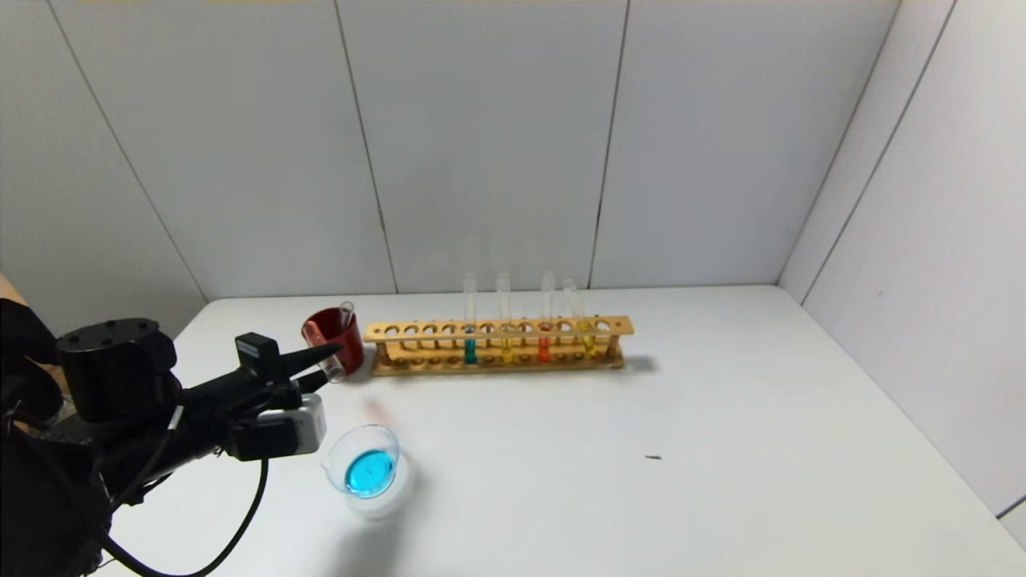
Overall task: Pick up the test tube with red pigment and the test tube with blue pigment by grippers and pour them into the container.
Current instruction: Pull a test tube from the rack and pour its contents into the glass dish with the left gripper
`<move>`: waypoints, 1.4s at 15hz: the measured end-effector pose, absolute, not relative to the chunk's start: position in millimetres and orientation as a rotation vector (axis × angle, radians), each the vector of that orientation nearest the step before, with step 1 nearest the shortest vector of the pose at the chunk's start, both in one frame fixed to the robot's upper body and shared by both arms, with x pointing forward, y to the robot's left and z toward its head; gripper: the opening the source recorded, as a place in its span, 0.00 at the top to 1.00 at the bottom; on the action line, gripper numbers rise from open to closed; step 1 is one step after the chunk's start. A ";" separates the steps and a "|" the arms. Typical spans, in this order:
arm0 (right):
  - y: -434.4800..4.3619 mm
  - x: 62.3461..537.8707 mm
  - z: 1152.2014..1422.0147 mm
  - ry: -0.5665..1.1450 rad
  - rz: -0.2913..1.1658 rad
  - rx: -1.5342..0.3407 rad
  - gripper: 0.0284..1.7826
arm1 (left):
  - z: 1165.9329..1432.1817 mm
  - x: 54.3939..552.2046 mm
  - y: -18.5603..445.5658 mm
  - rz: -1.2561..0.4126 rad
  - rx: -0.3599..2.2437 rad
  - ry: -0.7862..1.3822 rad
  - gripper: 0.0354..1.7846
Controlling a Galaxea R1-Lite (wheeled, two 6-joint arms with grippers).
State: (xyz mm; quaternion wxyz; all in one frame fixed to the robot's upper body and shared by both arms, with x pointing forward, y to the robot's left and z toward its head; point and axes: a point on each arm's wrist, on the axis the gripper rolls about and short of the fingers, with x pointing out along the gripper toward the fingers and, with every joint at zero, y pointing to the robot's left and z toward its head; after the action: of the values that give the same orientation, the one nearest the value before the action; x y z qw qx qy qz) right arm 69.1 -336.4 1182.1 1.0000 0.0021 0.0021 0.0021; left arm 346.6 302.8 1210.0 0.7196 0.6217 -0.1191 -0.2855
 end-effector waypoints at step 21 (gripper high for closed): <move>-336.4 69.1 1182.0 0.005 0.004 0.004 0.02 | 1171.4 360.1 305.6 -0.745 1.659 -0.302 0.85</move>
State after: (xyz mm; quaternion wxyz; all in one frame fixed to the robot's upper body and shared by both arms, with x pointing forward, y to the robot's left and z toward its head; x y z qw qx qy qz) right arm 69.1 -336.4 1182.0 1.0000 0.0019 0.0023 0.0021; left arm 360.1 305.6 1171.4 0.6046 0.7168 -0.1304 -0.3219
